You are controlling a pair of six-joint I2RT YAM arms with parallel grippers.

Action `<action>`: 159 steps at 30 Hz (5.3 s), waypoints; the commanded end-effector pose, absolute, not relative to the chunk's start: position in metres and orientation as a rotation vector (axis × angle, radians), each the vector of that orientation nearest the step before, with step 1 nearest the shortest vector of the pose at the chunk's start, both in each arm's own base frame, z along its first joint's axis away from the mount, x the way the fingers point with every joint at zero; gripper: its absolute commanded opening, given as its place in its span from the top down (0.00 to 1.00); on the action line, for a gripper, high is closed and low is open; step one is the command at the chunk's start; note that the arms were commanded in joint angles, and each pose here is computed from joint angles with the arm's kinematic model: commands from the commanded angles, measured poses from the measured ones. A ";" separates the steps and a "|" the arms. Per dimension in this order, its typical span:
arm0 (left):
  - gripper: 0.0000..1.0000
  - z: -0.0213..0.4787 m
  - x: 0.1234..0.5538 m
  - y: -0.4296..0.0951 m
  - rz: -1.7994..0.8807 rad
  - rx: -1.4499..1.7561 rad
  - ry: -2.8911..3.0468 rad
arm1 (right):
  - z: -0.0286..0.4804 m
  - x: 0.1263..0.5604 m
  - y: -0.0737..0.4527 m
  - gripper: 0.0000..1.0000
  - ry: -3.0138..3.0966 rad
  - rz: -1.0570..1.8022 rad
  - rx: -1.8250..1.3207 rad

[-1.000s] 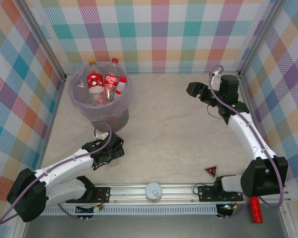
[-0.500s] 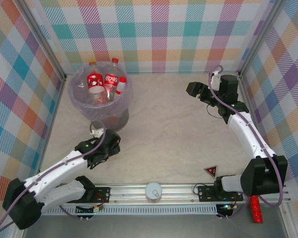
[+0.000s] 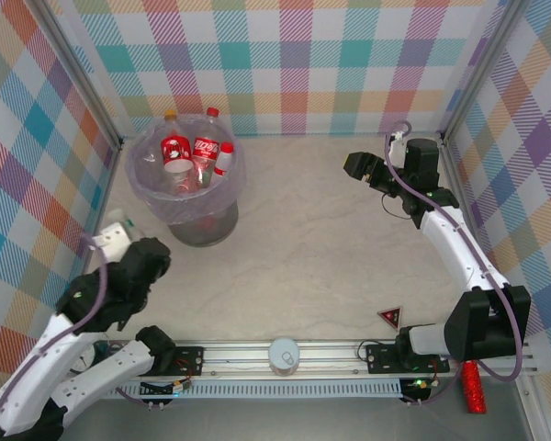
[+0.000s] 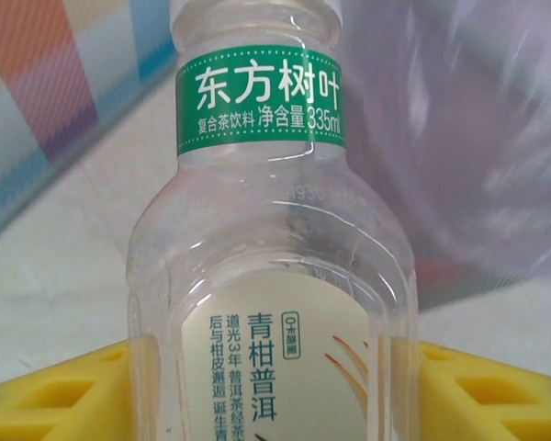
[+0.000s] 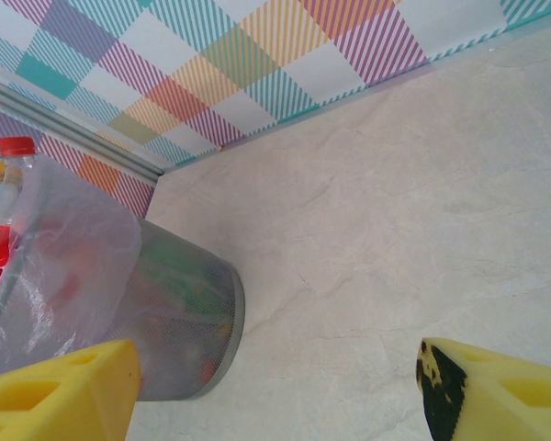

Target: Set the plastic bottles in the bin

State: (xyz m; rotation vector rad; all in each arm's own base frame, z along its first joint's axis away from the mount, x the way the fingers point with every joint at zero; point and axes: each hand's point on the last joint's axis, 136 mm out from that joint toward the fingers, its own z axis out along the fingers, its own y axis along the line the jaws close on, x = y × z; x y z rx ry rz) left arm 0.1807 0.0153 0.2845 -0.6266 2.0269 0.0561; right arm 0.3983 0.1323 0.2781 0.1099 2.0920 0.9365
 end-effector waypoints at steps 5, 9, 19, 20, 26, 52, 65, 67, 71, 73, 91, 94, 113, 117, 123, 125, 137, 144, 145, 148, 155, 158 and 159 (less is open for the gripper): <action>0.38 0.390 0.215 -0.010 0.206 -0.206 1.995 | 0.281 0.402 0.131 0.21 2.085 0.933 0.103; 0.41 0.426 0.254 -0.050 0.209 -0.006 1.985 | 0.285 0.397 0.131 0.21 2.083 0.938 0.095; 0.49 0.413 0.368 -0.112 -0.021 0.223 2.081 | 0.290 0.385 0.127 0.21 2.088 0.901 0.080; 0.50 0.409 0.376 -0.114 -0.029 0.237 2.086 | 0.291 0.384 0.127 0.21 2.087 0.901 0.076; 0.52 0.385 0.399 -0.125 -0.063 0.346 2.134 | 0.290 0.381 0.124 0.21 2.100 0.863 0.068; 0.00 0.387 0.394 -0.105 -0.182 0.333 2.178 | 0.286 0.387 0.126 0.21 2.101 0.896 0.066; 0.35 0.336 0.404 -0.101 -0.102 0.288 2.321 | 0.280 0.392 0.128 0.21 2.114 0.901 0.070; 0.43 0.324 0.397 -0.096 -0.079 0.276 2.349 | 0.278 0.393 0.128 0.21 2.118 0.906 0.073; 0.49 0.303 0.388 -0.091 -0.057 0.260 2.386 | 0.277 0.395 0.129 0.21 2.119 0.915 0.076; 0.50 0.294 0.386 -0.090 -0.054 0.254 2.402 | 0.276 0.396 0.130 0.21 2.121 0.922 0.079; 0.57 0.250 0.408 -0.125 -0.301 0.221 2.377 | 0.274 0.397 0.129 0.21 2.125 0.912 0.073; 0.57 0.250 0.407 -0.129 -0.319 0.227 2.378 | 0.274 0.397 0.129 0.21 2.124 0.913 0.074; 0.00 0.368 0.398 -0.081 -0.206 0.098 2.247 | 0.274 0.398 0.132 0.21 2.125 0.931 0.061; 0.00 0.400 0.393 -0.045 -0.261 -0.091 2.141 | 0.274 0.398 0.132 0.21 2.125 0.934 0.059; 0.07 0.399 0.385 0.043 -0.459 -0.525 2.006 | 0.273 0.399 0.133 0.21 2.129 0.937 0.051; 0.08 0.385 0.388 0.056 -0.541 -0.597 1.993 | 0.272 0.399 0.133 0.21 2.129 0.940 0.049; 0.09 0.320 0.424 0.057 -0.666 -0.654 2.058 | 0.274 0.397 0.131 0.21 2.134 0.924 0.047; 0.09 0.298 0.429 0.051 -0.688 -0.630 2.112 | 0.274 0.397 0.133 0.21 2.133 0.941 0.052; 0.10 0.295 0.430 0.047 -0.694 -0.617 2.125 | 0.275 0.397 0.133 0.21 2.131 0.945 0.050; 0.12 0.286 0.432 0.041 -0.702 -0.589 2.151 | 0.275 0.396 0.132 0.21 2.132 0.945 0.054; 0.16 0.272 0.442 -0.005 -0.764 -0.483 2.220 | 0.275 0.395 0.131 0.21 2.130 0.936 0.061; 0.17 0.267 0.443 -0.028 -0.782 -0.438 2.242 | 0.275 0.395 0.131 0.21 2.132 0.934 0.059; 0.17 0.264 0.443 -0.037 -0.784 -0.418 2.253 | 0.275 0.395 0.131 0.21 2.130 0.932 0.059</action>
